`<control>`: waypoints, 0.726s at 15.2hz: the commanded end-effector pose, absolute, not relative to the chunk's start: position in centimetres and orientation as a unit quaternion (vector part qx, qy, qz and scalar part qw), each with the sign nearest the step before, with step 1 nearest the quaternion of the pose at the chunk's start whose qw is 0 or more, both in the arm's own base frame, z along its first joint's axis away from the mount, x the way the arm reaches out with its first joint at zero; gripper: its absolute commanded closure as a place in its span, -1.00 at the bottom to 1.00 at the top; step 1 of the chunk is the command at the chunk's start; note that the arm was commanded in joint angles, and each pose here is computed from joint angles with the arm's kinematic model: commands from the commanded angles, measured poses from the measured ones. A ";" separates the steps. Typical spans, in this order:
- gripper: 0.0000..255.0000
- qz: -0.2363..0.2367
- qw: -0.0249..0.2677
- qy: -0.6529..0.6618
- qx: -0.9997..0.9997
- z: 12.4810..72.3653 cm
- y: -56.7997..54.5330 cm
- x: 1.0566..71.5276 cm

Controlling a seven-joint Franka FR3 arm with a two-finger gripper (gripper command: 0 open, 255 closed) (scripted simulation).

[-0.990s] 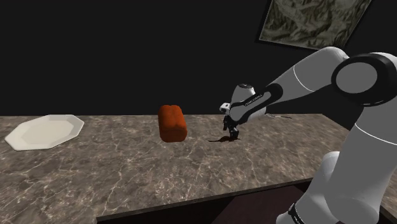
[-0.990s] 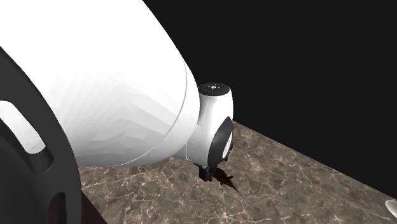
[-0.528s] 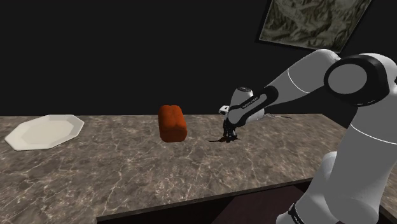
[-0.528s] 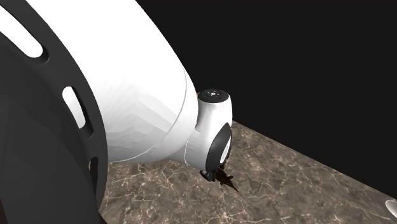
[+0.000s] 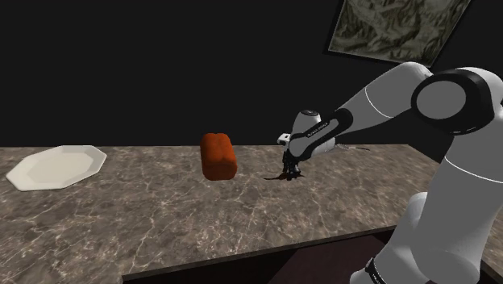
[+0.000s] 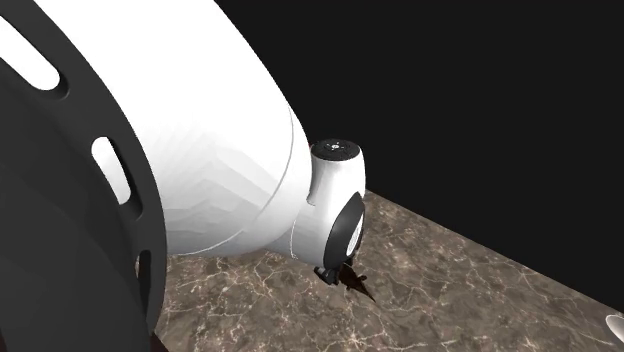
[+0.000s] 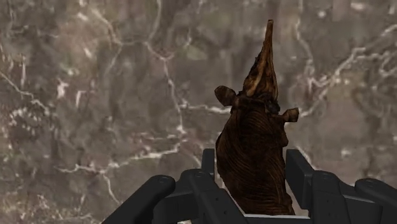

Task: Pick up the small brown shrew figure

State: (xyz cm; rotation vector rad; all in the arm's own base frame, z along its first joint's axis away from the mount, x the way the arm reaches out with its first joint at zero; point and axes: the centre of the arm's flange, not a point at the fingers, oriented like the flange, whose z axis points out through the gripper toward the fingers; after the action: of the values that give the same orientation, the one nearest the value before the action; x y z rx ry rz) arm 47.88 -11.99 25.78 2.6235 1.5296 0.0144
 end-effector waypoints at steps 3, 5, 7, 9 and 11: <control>1.00 0.004 0.052 0.503 0.863 27.6 -12.0 47.9; 1.00 0.004 0.052 0.503 0.863 28.6 -12.0 47.9; 1.00 0.004 0.052 0.503 0.863 29.7 -12.0 47.9; 1.00 0.004 0.052 0.503 0.863 30.7 -12.0 47.9; 1.00 0.004 0.052 0.503 0.863 31.8 -12.0 47.9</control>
State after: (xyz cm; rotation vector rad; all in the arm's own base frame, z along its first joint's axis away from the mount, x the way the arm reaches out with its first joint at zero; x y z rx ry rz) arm 47.78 -12.02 31.18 2.6232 1.5292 0.0140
